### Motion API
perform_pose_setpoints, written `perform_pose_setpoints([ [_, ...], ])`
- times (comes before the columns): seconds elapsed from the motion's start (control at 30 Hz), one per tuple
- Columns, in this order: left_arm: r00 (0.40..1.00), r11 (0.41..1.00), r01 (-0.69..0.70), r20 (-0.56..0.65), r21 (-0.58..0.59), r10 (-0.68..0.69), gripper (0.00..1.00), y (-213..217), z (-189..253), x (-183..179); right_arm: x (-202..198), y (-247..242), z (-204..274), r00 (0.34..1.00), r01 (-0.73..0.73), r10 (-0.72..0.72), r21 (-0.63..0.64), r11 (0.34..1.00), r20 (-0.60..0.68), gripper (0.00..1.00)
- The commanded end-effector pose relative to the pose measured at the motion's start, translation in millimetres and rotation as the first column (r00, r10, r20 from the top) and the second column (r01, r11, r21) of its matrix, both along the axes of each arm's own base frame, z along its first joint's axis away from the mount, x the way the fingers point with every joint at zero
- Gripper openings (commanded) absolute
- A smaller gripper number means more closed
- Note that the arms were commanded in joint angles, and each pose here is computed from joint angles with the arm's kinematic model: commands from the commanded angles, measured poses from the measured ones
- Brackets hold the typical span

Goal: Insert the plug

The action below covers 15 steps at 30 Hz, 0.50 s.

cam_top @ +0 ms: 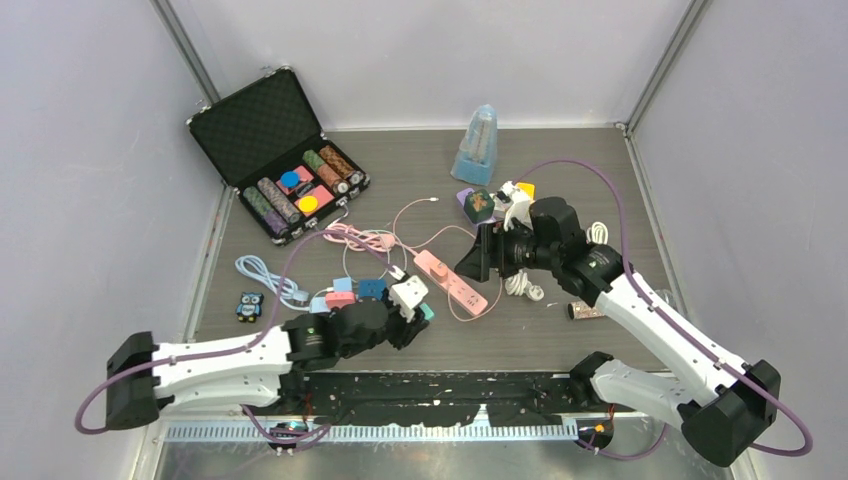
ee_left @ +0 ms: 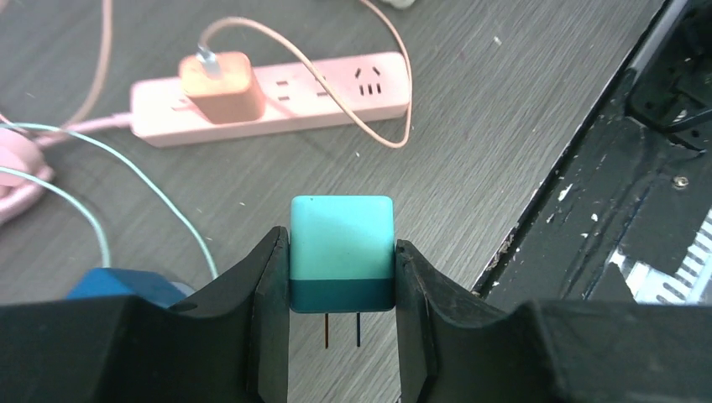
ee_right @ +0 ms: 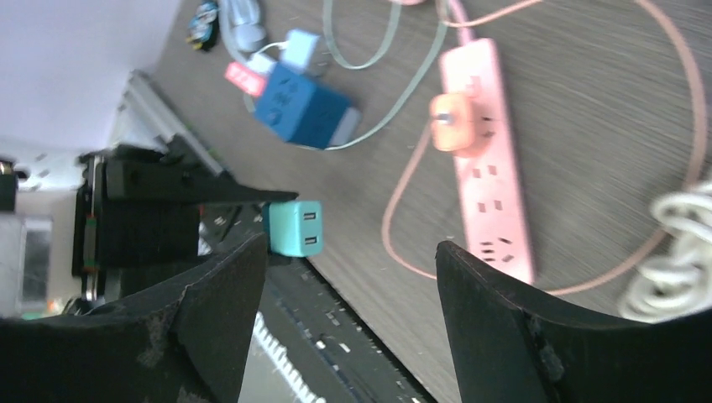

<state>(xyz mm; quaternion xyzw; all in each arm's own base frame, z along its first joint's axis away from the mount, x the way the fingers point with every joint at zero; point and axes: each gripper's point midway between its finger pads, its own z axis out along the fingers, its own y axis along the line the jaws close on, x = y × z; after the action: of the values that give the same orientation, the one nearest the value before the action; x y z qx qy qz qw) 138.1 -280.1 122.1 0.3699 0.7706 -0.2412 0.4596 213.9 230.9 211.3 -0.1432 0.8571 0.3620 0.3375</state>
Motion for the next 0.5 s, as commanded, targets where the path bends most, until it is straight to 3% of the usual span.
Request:
perform_pose_setpoints([
  [0.0, 0.992, 0.999, 0.028, 0.121, -0.035, -0.024, 0.0, 15, 37, 3, -24, 32, 35, 0.97, -0.242, 0.233, 0.162, 0.957, 0.072, 0.79],
  [0.23, 0.968, 0.988, 0.092, 0.242, -0.122, -0.06, 0.0, 19, 104, 1, -57, 62, 63, 0.918, -0.382, 0.349, 0.191, 0.904, 0.186, 0.91],
  [0.47, 0.941, 0.983, 0.167, 0.31, -0.077, -0.135, 0.0, 17, 127, -3, -61, 81, 55, 0.911, -0.411, 0.392, 0.18, 0.894, 0.129, 0.87],
])
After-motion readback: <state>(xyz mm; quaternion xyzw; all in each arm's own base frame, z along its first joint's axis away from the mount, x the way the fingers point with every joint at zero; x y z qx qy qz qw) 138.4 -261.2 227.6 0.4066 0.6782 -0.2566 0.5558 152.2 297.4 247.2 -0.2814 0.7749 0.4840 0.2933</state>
